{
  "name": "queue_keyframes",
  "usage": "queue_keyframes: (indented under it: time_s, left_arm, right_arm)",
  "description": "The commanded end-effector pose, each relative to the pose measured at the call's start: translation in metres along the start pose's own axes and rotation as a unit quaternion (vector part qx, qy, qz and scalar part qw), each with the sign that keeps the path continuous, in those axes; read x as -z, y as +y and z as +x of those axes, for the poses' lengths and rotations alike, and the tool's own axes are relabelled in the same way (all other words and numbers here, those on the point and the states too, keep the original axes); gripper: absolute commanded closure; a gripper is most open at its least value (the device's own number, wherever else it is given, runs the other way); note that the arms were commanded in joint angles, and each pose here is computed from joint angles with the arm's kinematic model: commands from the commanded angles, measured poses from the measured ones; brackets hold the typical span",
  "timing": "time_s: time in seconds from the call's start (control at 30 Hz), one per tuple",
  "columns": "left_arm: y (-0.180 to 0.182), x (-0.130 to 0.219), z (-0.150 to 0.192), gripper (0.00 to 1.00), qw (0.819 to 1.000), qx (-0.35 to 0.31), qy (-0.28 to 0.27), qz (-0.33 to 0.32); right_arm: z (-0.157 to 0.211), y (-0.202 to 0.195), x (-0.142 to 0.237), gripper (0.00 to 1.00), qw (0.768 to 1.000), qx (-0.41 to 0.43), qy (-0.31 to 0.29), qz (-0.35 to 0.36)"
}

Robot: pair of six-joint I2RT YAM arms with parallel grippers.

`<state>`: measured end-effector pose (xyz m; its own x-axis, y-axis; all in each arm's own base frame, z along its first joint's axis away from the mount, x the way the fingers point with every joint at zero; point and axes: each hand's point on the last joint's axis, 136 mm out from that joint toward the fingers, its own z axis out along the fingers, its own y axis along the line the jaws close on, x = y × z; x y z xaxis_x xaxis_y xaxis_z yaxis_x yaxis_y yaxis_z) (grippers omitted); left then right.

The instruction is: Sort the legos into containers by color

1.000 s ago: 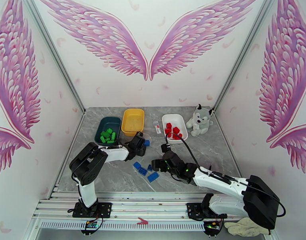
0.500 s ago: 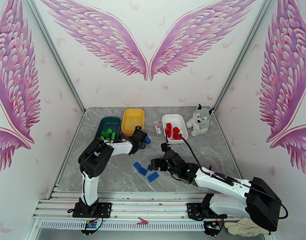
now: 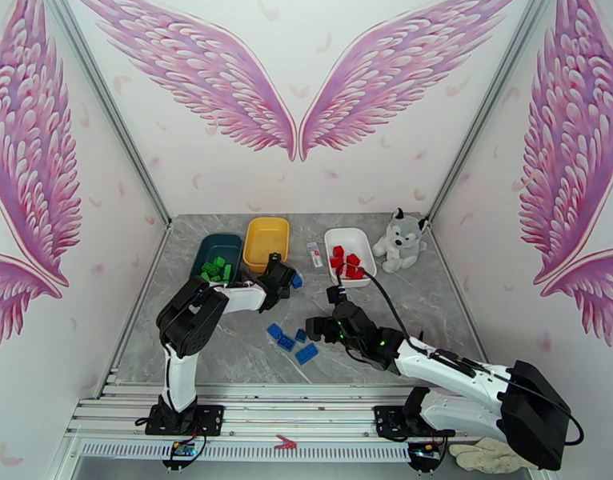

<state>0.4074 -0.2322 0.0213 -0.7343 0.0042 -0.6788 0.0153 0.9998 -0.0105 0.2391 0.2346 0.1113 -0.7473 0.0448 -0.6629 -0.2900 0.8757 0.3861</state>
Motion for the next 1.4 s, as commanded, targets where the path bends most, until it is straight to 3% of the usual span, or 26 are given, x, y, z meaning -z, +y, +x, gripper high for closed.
queue_keyframes:
  time_s: [0.0, 0.17, 0.33, 0.6, 0.77, 0.87, 1.07, 1.23, 1.37]
  left_arm:
    - [0.000, 0.030, -0.012, 0.72, 1.000, -0.010, -0.027, 0.004]
    - [0.002, 0.065, -0.022, 0.71, 0.998, -0.017, -0.054, 0.020]
    - [0.013, 0.086, -0.064, 0.68, 0.997, -0.021, -0.078, 0.014]
    - [0.033, 0.057, -0.139, 0.65, 0.997, 0.005, -0.071, 0.012]
    - [0.034, 0.038, -0.151, 0.40, 0.998, -0.001, -0.059, 0.015]
    - [0.029, 0.057, -0.152, 0.32, 0.996, 0.008, -0.084, 0.031]
    - [0.025, 0.112, -0.137, 0.29, 0.988, 0.028, -0.135, 0.064]
    - [0.029, 0.158, -0.099, 0.25, 0.982, 0.034, -0.162, 0.088]
    - [0.052, 0.175, -0.051, 0.24, 0.977, 0.080, -0.165, 0.108]
  right_arm:
    - [0.002, -0.007, 0.002, 0.10, 1.000, -0.005, -0.001, 0.010]
    - [0.002, -0.006, 0.001, 0.10, 1.000, -0.007, 0.000, 0.009]
    - [0.004, -0.003, -0.003, 0.10, 1.000, -0.008, 0.009, 0.002]
    - [0.001, 0.002, -0.009, 0.10, 1.000, -0.005, 0.014, 0.000]
    - [-0.005, 0.006, -0.014, 0.08, 1.000, 0.005, 0.013, 0.004]
    - [-0.009, 0.005, -0.018, 0.07, 1.000, 0.011, 0.011, 0.015]
    - [-0.015, -0.001, -0.029, 0.08, 0.998, 0.027, 0.012, 0.048]
    - [-0.022, -0.004, -0.046, 0.10, 0.995, 0.048, 0.017, 0.084]
    - [-0.029, -0.005, -0.064, 0.12, 0.991, 0.068, 0.023, 0.111]
